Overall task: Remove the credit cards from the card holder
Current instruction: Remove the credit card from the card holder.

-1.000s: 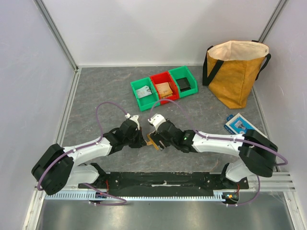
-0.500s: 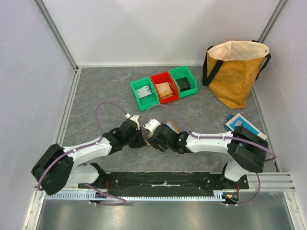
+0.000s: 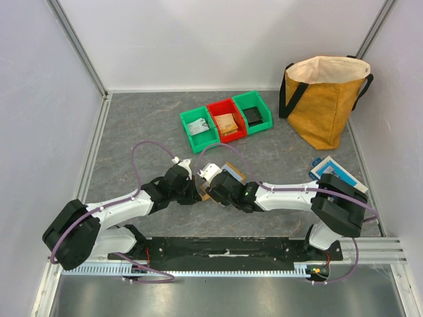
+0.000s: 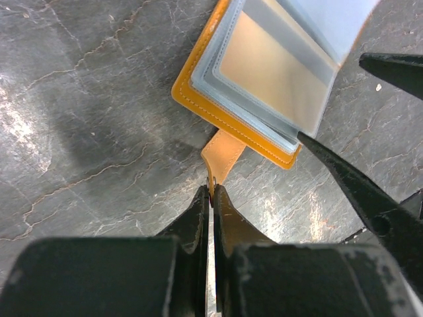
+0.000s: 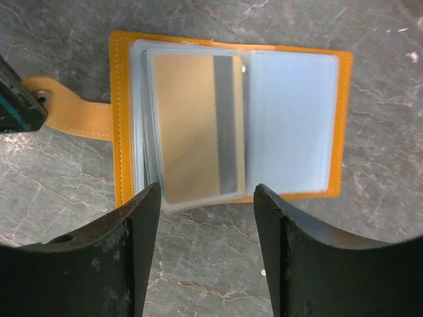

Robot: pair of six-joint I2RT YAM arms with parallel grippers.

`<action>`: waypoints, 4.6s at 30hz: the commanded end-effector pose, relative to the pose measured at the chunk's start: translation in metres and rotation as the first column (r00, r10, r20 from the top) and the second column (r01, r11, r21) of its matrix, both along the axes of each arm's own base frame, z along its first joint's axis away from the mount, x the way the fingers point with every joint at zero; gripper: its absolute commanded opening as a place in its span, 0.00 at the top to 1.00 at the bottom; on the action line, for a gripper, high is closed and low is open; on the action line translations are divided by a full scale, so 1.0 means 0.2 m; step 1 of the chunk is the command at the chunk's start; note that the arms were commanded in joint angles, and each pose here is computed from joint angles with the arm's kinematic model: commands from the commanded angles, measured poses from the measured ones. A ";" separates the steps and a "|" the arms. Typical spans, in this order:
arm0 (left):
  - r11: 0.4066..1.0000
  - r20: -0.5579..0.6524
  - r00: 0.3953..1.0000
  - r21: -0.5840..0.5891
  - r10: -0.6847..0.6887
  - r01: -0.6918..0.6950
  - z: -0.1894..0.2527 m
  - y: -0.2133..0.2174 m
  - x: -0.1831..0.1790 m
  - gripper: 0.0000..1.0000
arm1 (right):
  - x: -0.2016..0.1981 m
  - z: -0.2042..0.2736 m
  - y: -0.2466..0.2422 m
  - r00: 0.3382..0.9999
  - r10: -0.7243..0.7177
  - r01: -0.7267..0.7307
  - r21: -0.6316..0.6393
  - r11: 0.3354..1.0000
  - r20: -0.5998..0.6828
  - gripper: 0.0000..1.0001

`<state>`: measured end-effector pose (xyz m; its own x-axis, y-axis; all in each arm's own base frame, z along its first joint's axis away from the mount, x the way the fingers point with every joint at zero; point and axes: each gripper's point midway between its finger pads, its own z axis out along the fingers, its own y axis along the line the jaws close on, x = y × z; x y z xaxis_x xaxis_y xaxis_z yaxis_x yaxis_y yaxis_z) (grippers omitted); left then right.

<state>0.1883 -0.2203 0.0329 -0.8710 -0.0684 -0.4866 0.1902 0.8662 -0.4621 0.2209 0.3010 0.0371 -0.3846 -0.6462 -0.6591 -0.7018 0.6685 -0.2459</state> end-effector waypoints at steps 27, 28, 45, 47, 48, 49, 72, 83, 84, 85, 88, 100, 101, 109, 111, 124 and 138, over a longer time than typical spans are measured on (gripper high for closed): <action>0.987 0.011 0.990 0.077 0.141 -0.142 -0.03 0.20 0.01 0.92 | 0.28 0.20 -0.20 0.971 -0.240 0.239 0.099 0.966 -0.002 0.49; 0.983 0.022 0.987 0.081 0.161 -0.162 -0.02 0.22 0.03 0.89 | 0.26 0.22 -0.17 0.976 -0.218 0.219 0.122 0.968 -0.017 0.49; 0.979 0.149 0.983 -0.187 0.110 -0.081 0.53 0.01 0.22 0.37 | 0.22 0.10 -0.02 0.965 -0.105 0.188 0.359 0.914 -0.238 0.65; 0.967 0.149 0.985 -0.248 0.092 -0.053 0.60 -0.05 0.22 0.37 | 0.23 0.07 -0.05 0.960 -0.128 0.214 0.360 0.908 -0.248 0.68; 0.961 0.150 0.985 -0.272 0.089 -0.045 0.62 -0.07 0.22 0.37 | 0.24 0.05 -0.06 0.957 -0.139 0.227 0.360 0.905 -0.254 0.69; 0.955 0.140 0.987 -0.293 0.084 -0.040 0.62 -0.09 0.22 0.37 | 0.22 0.03 -0.07 0.953 -0.130 0.228 0.366 0.902 -0.273 0.69; 0.950 -0.093 0.990 -0.285 0.104 -0.127 0.13 -0.27 0.27 0.48 | 0.04 -0.16 -0.17 0.897 -0.119 0.287 0.356 0.889 -0.425 0.85; 0.954 -0.111 0.988 -0.269 0.107 -0.133 0.07 -0.26 0.24 0.51 | 0.16 0.10 -0.12 0.924 -0.152 0.303 0.431 0.850 -0.351 0.75; 0.954 -0.112 0.988 -0.267 0.109 -0.136 0.07 -0.26 0.25 0.52 | 0.17 0.13 -0.11 0.926 -0.152 0.303 0.443 0.844 -0.346 0.75; 0.954 -0.107 0.988 -0.267 0.111 -0.136 0.08 -0.26 0.25 0.52 | 0.18 0.14 -0.10 0.926 -0.146 0.302 0.451 0.840 -0.347 0.75; 0.955 -0.110 0.988 -0.264 0.111 -0.137 0.07 -0.25 0.24 0.52 | 0.18 0.16 -0.06 0.927 -0.129 0.294 0.466 0.834 -0.353 0.75; 0.958 -0.116 0.987 -0.250 0.113 -0.139 0.04 -0.25 0.24 0.53 | 0.17 -0.01 -0.05 0.893 -0.138 0.340 0.442 0.830 -0.428 0.85; 0.959 -0.116 0.987 -0.248 0.113 -0.139 0.04 -0.25 0.24 0.53 | 0.15 -0.03 -0.05 0.889 -0.131 0.340 0.441 0.830 -0.438 0.86; 0.957 -0.149 0.982 -0.248 0.119 -0.153 -0.01 -0.25 0.23 0.54 | 0.06 -0.20 -0.10 0.847 -0.143 0.371 0.376 0.849 -0.512 0.96; 0.954 -0.154 0.980 -0.252 0.124 -0.160 -0.02 -0.25 0.23 0.54 | 0.04 -0.24 -0.12 0.833 -0.153 0.382 0.353 0.854 -0.532 0.97; 0.932 -0.147 0.975 -0.297 0.169 -0.206 0.01 -0.22 0.21 0.70 | 0.01 -0.28 -0.15 0.816 -0.161 0.396 0.334 0.855 -0.555 1.00; 0.903 -0.111 0.984 -0.393 0.141 -0.174 0.05 -0.24 0.18 0.91 | 0.02 -0.29 -0.16 0.813 -0.163 0.398 0.330 0.856 -0.559 1.00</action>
<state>0.2210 -0.2598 0.0257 -0.8815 -0.3571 -0.3089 -0.0226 0.6853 -0.7279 0.2492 0.2968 0.0213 -0.7864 -0.0941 -0.6105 -0.4622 0.7454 0.4805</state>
